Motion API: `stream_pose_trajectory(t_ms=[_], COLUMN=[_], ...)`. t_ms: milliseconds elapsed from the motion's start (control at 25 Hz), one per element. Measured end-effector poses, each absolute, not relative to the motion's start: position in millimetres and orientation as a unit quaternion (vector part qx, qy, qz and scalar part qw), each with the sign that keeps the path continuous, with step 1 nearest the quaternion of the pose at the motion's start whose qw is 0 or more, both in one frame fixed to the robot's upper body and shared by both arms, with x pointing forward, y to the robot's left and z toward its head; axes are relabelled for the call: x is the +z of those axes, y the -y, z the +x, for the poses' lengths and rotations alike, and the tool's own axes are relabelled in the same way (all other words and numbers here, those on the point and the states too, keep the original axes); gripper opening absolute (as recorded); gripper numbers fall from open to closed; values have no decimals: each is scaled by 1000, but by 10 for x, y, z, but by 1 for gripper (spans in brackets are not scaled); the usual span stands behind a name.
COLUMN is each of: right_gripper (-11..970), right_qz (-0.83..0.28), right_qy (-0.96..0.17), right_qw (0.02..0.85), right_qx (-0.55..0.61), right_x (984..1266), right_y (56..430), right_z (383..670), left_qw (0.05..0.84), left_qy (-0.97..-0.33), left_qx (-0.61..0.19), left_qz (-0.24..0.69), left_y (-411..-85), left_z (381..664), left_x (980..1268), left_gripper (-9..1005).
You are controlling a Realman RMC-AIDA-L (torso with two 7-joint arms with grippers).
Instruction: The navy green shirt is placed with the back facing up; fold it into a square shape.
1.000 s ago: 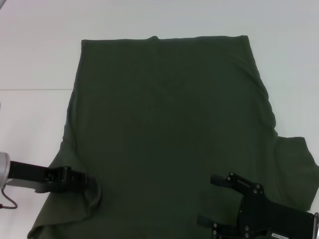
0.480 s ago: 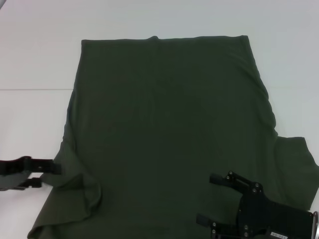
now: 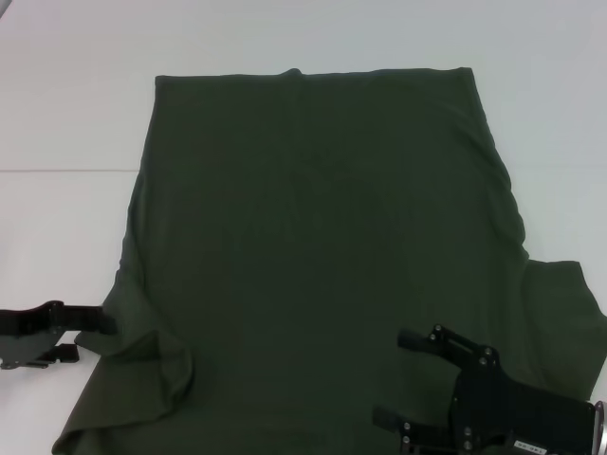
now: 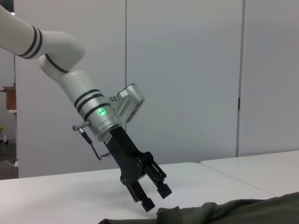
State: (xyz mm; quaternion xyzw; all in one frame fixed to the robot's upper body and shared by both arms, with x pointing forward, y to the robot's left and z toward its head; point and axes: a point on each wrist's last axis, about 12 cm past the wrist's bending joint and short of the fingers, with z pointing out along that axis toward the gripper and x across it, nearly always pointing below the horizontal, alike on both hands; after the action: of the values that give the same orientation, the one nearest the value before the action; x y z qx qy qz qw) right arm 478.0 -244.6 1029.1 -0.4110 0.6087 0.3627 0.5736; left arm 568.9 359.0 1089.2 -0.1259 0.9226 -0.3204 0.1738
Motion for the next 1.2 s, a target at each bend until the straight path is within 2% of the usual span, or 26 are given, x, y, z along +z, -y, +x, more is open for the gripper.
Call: stream_pose_trajectory(t_ms=[520, 1200], right_gripper=[930, 929], right_qz=[-410, -416], right_qy=[-610, -605], right_qw=[574, 578], right_qx=[362, 357], right_x=[10285, 10289], right_y=[2454, 2451], right_z=[4767, 4771], left_qw=[163, 167], left_qy=[-919, -917], left_qx=[-315, -319], left_qz=[-170, -171], left_y=[-3575, -3487], left_z=[5684, 5763], left_x=[10793, 10776], left_gripper=[773, 768])
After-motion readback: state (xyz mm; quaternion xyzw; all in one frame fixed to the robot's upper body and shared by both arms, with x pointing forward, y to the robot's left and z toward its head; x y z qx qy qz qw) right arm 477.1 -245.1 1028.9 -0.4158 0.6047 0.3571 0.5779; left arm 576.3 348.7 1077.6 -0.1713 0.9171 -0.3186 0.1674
